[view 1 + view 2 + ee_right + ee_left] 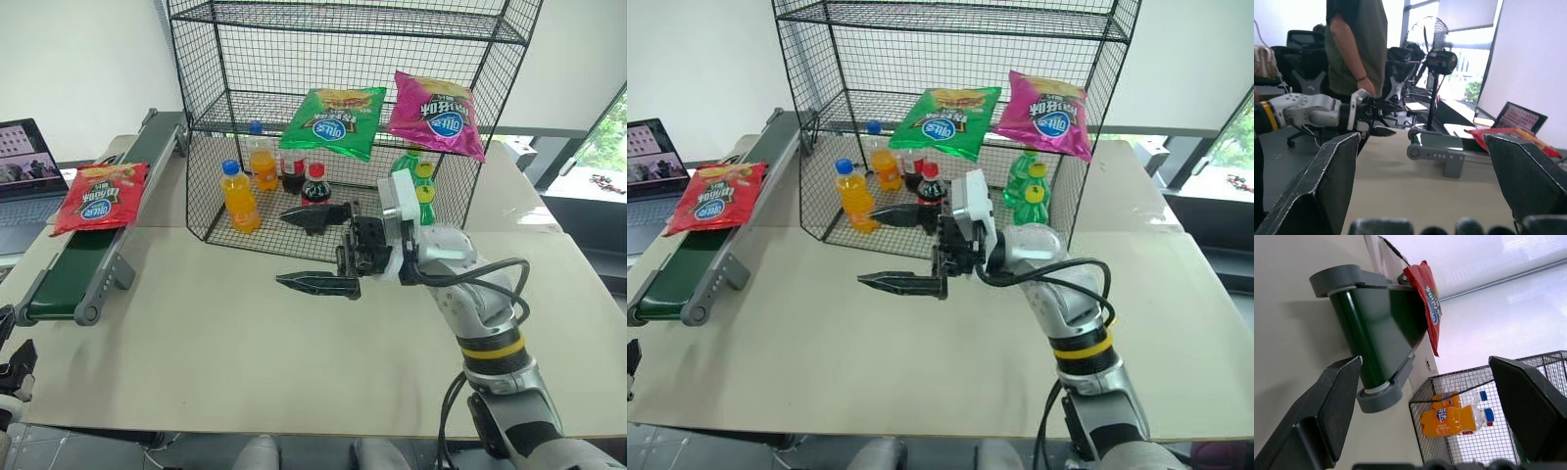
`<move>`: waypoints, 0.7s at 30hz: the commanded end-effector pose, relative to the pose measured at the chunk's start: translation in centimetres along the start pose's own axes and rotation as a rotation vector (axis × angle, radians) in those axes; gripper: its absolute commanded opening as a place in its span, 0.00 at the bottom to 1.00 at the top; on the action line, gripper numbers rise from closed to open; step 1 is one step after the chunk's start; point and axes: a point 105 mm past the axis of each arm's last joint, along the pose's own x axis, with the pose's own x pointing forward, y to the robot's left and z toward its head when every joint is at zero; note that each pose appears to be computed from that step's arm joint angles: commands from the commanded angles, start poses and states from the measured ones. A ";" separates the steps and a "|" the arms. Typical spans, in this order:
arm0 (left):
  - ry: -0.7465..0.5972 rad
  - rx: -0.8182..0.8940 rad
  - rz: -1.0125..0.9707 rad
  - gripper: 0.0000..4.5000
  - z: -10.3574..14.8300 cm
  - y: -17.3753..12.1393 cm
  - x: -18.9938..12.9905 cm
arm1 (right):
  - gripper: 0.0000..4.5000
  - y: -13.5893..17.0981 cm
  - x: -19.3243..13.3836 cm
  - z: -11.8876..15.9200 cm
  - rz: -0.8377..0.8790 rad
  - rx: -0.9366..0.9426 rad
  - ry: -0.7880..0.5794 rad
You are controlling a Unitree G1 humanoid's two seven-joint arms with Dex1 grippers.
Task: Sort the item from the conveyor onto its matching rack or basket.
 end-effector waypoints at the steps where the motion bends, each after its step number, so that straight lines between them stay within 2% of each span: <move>1: 0.003 -0.029 -0.029 0.99 0.5 -0.2 0.5 | 1.00 0.0 0.1 0.9 0.022 -0.048 -0.014; 6: 0.044 -0.028 -0.027 0.99 -0.5 0.1 1.0 | 1.00 0.1 -0.1 1.0 0.019 -0.051 -0.005; 21: 0.030 0.016 -0.041 0.99 0.4 -0.2 1.9 | 1.00 -0.1 -0.2 1.3 -0.008 -0.052 -0.003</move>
